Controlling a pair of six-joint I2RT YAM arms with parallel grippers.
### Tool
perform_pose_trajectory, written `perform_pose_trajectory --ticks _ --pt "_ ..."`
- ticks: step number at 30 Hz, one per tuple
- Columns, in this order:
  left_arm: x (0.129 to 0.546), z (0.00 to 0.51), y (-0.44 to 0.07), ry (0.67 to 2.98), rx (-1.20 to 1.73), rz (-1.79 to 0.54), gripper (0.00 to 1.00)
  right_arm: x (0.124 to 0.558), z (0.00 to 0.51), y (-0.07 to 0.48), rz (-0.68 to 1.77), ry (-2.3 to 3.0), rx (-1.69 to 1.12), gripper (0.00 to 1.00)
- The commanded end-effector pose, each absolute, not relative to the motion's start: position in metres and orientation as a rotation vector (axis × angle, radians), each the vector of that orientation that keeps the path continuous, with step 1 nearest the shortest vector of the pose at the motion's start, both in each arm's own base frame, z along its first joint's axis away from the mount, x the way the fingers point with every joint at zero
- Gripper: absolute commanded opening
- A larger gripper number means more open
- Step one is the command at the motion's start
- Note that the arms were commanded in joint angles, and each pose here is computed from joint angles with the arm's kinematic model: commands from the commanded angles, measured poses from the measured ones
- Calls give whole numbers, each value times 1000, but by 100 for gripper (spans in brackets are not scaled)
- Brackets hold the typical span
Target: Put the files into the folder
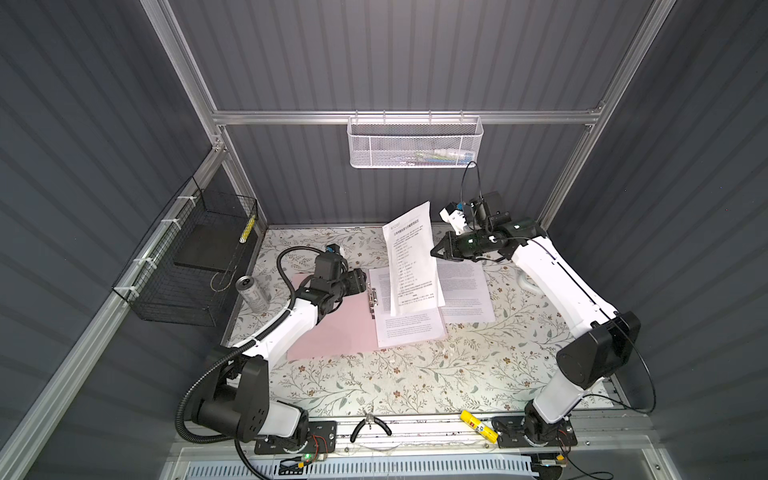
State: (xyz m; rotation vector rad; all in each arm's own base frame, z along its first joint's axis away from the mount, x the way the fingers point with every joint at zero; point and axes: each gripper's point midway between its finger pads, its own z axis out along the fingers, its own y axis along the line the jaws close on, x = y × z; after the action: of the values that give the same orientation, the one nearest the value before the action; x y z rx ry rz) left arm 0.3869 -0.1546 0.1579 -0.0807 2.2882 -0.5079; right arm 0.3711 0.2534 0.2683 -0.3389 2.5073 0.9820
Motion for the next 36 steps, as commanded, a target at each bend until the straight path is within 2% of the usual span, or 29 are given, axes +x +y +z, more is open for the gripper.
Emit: perform_pose_trajectory --ticks 1,5,9,18,36 --pt "381 153 -147 2305 -77 -480 72 374 220 257 1112 2587 -297 0" --pt "380 150 -147 2310 -75 -478 72 376 154 255 1151 2714 -257 0" --pt "380 151 -146 2309 -78 -476 71 374 118 252 1123 2780 -240 0" --pt "376 140 -144 2330 -90 -467 71 380 91 248 1058 2839 -250 0" --pt "377 134 -144 2346 -94 -460 70 396 88 252 1057 2833 -255 0"
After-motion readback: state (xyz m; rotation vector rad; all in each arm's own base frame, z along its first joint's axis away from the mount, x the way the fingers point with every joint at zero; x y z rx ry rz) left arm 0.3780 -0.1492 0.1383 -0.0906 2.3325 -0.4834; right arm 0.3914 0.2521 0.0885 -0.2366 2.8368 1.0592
